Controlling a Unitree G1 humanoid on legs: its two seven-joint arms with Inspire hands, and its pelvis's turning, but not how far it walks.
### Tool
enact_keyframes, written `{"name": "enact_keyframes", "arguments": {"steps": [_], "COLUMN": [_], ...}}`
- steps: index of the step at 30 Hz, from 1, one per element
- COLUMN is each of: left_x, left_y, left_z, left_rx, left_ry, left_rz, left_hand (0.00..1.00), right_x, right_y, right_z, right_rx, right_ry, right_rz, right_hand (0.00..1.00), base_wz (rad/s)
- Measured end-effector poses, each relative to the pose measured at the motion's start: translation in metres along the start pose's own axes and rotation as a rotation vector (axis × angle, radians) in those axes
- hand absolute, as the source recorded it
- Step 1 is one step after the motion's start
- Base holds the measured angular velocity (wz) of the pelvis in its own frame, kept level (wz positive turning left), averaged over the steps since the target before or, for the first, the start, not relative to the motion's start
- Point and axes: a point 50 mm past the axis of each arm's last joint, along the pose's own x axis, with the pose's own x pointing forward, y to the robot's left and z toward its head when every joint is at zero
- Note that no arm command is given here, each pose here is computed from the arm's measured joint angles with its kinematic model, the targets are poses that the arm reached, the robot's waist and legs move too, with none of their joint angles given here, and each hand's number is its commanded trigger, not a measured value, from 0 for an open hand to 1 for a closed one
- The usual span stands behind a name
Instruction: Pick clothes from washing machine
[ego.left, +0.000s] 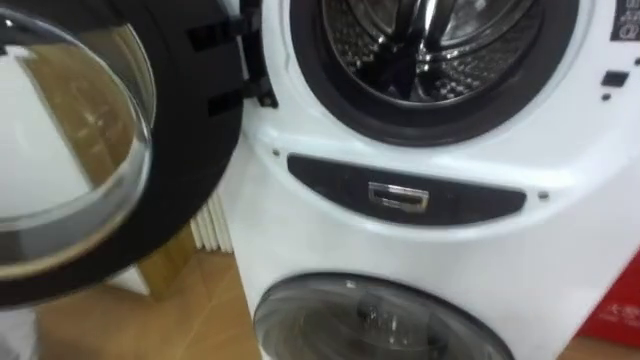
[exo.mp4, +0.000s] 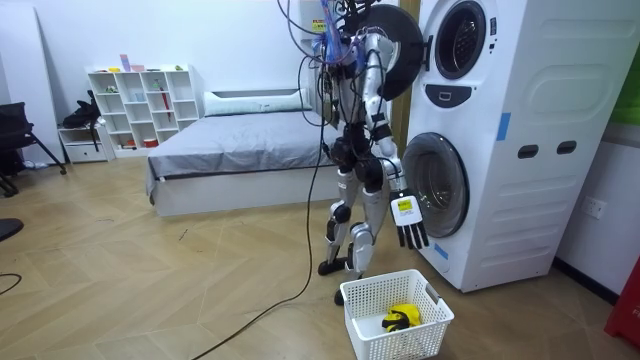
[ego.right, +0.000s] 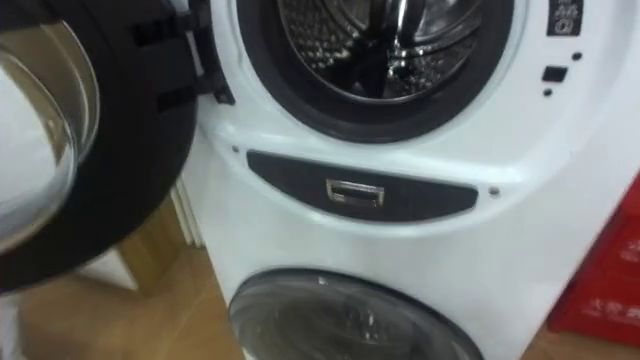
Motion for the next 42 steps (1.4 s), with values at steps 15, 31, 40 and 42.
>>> {"name": "enact_keyframes", "arguments": {"steps": [15,31,40,42], "left_x": [-0.124,-0.22,-0.256,-0.261], "left_y": [-0.025,-0.101,-0.112,-0.114], "left_z": [-0.03,-0.063,-0.07,-0.073], "left_rx": [-0.002,-0.206,-0.281,-0.266], "left_ry": [0.026,0.336,0.429,0.448], "left_rz": [-0.465,-1.31,-1.514,-1.545], "left_hand": [0.0,0.0,0.0,0.0], "right_x": [0.003,0.0,-0.003,-0.004], "right_y": [0.042,0.058,0.077,0.082], "right_z": [0.017,0.034,0.042,0.044], "right_rx": [-0.143,-0.176,-0.205,-0.212], "right_ry": [0.089,-0.001,-0.077,-0.095], "right_rz": [0.158,0.175,0.246,0.268], "right_hand": [0.0,0.0,0.0,0.0], "base_wz": [0.28,-0.4,-0.06,-0.06]}}
